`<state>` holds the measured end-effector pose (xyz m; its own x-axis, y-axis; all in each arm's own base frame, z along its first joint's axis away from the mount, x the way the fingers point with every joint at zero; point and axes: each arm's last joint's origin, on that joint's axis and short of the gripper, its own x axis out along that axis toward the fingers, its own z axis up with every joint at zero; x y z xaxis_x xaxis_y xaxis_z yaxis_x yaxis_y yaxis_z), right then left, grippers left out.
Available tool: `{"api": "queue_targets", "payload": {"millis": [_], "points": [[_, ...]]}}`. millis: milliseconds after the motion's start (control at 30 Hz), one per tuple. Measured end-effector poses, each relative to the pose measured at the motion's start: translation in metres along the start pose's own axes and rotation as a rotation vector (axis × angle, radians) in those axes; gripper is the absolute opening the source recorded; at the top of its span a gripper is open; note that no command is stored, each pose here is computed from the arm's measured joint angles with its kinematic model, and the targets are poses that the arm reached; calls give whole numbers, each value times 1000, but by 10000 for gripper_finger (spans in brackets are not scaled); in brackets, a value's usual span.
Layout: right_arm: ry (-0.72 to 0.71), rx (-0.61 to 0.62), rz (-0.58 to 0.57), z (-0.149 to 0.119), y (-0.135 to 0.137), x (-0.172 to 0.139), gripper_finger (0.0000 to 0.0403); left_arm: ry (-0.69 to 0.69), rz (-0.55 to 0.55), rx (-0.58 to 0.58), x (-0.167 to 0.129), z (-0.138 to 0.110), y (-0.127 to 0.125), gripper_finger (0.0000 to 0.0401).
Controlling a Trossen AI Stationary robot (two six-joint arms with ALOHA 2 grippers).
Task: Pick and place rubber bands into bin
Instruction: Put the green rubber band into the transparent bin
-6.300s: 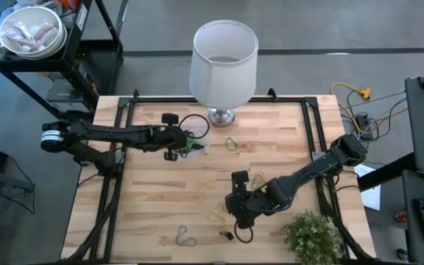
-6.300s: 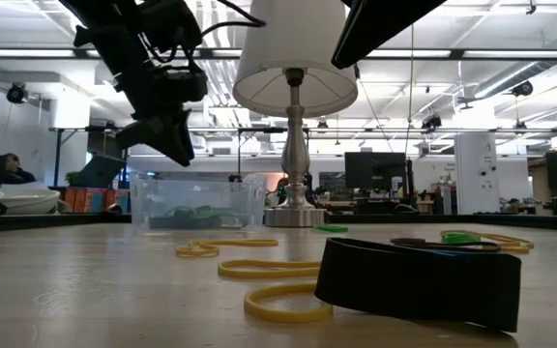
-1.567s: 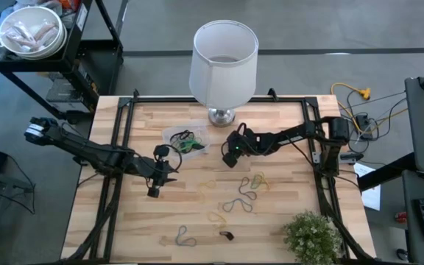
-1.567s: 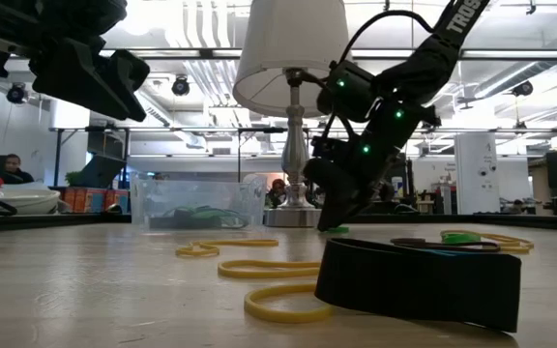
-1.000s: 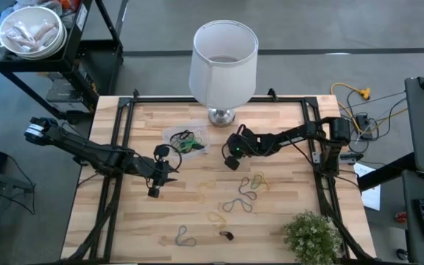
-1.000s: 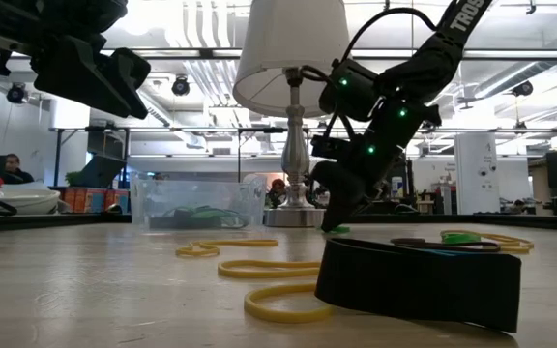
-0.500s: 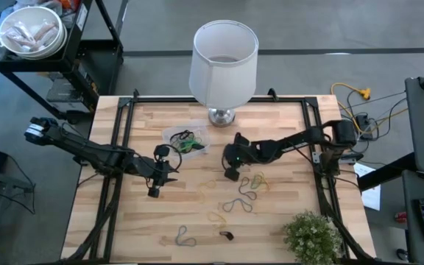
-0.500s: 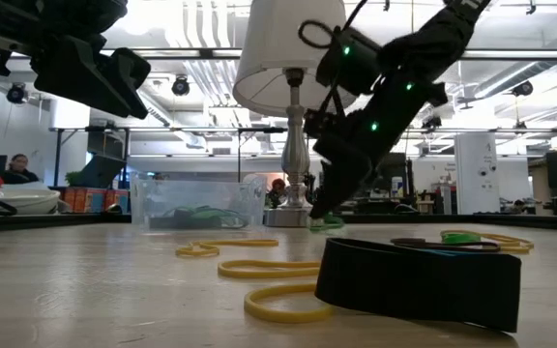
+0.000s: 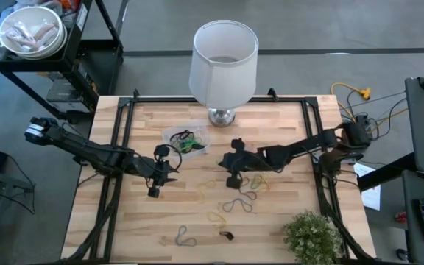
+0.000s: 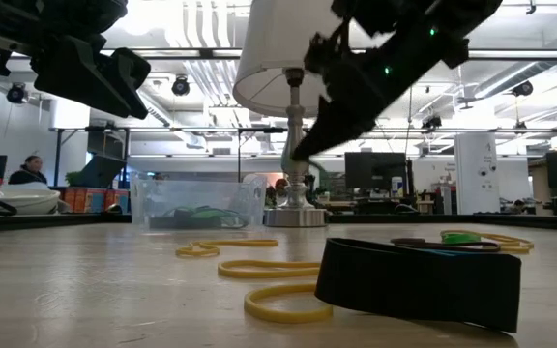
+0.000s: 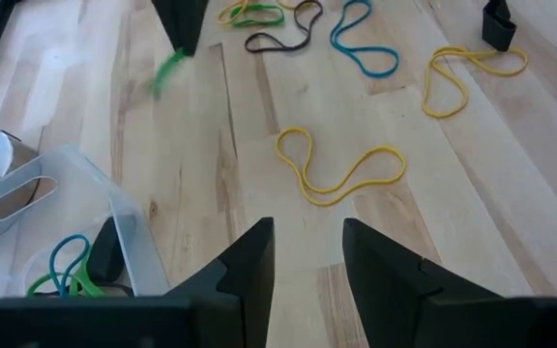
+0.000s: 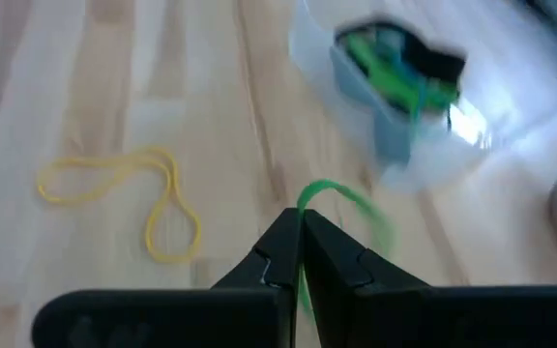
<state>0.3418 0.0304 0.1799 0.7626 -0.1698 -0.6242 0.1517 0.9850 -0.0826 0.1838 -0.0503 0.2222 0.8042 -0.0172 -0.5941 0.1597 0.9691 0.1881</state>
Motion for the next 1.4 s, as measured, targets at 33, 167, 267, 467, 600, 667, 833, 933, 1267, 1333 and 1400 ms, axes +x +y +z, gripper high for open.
{"api": "queue_targets", "payload": {"millis": [33, 167, 267, 467, 600, 667, 833, 933, 1267, 1333, 1400], "points": [[-20, -19, 7, 4, 3, -2, 8, 0, 0, 0, 0, 0, 0, 109], [-76, -85, 23, 19, 17, -10, 8, -1, 0, 0, 0, 0, 0, 109], [-118, -137, 5, 31, 23, -14, 8, -1, 2, 0, 0, 0, 0, 109], [-253, -239, -8, 58, 29, -16, 8, -1, 1, 0, 0, 0, 0, 109], [-298, -278, -41, 72, 23, -4, 9, 0, 1, 0, 0, 0, 0, 109], [-308, -266, -62, 80, 17, 4, 9, 12, 1, 2, 0, -1, 0, 109], [-289, -209, -117, 92, -6, 35, 9, 15, 7, -4, -1, -2, 0, 109], [-274, -156, -147, 96, -21, 55, 9, 45, 49, 1, -1, -5, 1, 109], [-171, 14, -220, 86, -61, 114, 8, 124, 151, -26, -5, -13, 4, 109], [-146, 40, -229, 81, -66, 118, 8, 116, 152, -28, -6, -12, 5, 109], [-131, 62, -234, 78, -69, 122, 8, 116, 152, -28, -6, -12, 5, 109]]}}
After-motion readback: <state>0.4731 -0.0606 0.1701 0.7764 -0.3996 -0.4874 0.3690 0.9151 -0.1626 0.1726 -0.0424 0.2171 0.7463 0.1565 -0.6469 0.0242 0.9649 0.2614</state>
